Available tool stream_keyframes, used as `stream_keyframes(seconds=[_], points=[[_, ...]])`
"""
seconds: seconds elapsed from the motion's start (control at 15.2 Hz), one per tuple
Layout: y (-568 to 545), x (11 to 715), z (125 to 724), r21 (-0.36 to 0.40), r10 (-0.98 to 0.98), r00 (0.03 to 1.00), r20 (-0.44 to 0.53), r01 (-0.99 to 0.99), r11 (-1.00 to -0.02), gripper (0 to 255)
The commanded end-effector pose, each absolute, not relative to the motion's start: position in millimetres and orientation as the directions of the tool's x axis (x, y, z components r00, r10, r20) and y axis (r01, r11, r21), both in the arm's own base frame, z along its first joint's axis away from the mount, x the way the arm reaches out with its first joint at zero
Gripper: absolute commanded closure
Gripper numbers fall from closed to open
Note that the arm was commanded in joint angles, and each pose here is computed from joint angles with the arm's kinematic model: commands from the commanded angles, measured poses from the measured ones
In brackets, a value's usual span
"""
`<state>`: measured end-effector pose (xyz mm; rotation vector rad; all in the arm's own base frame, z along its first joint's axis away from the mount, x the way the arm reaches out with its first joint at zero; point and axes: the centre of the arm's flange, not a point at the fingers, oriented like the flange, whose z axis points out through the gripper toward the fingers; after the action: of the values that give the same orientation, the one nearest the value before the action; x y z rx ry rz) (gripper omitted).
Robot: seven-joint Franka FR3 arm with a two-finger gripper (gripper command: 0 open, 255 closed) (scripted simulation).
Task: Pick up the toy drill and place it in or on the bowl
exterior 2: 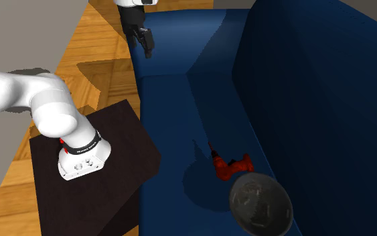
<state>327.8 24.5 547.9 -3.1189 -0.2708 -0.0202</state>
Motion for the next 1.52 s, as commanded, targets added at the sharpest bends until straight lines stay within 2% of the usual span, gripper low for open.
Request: stream_keyframes(seconds=[0.0, 1.45], points=[[24.5, 327.8, 547.9, -0.010, 0.172, 0.985, 0.014, 0.172, -0.985, 0], [-208.5, 393.9, 395.6, 0.012, 0.075, 0.995, 0.066, 0.075, -0.997, 0]])
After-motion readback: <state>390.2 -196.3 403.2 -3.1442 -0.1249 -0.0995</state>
